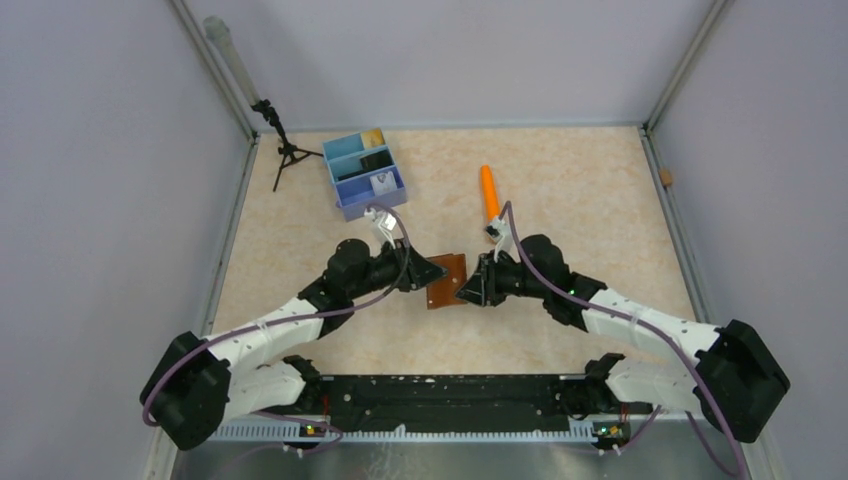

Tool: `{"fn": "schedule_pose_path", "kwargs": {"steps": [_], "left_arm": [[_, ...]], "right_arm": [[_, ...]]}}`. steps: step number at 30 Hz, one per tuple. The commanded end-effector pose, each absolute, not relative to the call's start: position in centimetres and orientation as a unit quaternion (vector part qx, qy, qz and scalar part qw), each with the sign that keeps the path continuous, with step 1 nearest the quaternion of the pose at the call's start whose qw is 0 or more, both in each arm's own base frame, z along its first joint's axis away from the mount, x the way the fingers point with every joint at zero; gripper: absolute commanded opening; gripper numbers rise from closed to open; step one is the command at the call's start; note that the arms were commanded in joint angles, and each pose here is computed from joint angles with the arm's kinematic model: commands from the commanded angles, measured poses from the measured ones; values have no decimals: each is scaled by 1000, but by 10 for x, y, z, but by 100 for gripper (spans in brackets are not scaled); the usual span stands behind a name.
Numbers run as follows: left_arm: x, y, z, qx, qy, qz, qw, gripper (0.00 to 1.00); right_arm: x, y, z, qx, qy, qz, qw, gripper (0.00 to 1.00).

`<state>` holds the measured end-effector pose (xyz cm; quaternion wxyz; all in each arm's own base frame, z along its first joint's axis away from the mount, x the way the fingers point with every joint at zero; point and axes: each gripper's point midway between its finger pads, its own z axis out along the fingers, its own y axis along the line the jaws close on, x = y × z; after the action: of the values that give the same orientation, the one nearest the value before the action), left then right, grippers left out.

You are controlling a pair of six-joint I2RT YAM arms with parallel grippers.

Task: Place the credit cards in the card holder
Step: Close the card holder at the center of the board.

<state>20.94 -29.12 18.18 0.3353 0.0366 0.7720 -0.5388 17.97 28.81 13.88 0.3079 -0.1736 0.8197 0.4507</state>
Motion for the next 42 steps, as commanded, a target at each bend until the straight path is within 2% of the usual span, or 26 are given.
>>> {"fn": "schedule_pose_path", "kwargs": {"steps": [1, 7, 11, 13, 17, 20, 24, 27, 31, 36, 39, 42], "left_arm": [[200, -305, 208, 54, 731, -595, 330, 33], [196, -307, 201, 54, 734, -600, 314, 32], [196, -302, 197, 46, 737, -593, 321, 9], [198, -297, 197, 34, 736, -587, 335, 0], [197, -290, 214, 32, 717, -595, 361, 0], [195, -287, 232, 34, 696, -609, 378, 0], [186, -282, 262, 44, 656, -639, 399, 0], [179, -279, 279, 55, 633, -655, 409, 0], [172, -277, 290, 66, 621, -663, 413, 0], [166, -280, 295, 82, 613, -674, 404, 0], [162, -281, 300, 88, 600, -686, 401, 0], [161, -282, 302, 90, 595, -693, 397, 0]], "right_arm": [[189, 315, 184, -200, 770, 491, 355, 23], [194, 318, 186, -189, 770, 491, 361, 20], [197, 313, 187, -180, 774, 482, 370, 20], [198, 308, 186, -171, 778, 474, 375, 27], [195, 292, 184, -162, 778, 476, 376, 54], [187, 284, 182, -164, 769, 498, 364, 66], [163, 288, 200, -187, 728, 562, 345, 75], [142, 292, 225, -199, 677, 626, 331, 77], [130, 290, 245, -204, 640, 663, 331, 76], [130, 292, 261, -204, 616, 681, 340, 64], [132, 294, 262, -201, 613, 685, 338, 52], [134, 296, 261, -198, 613, 686, 338, 32]]}}
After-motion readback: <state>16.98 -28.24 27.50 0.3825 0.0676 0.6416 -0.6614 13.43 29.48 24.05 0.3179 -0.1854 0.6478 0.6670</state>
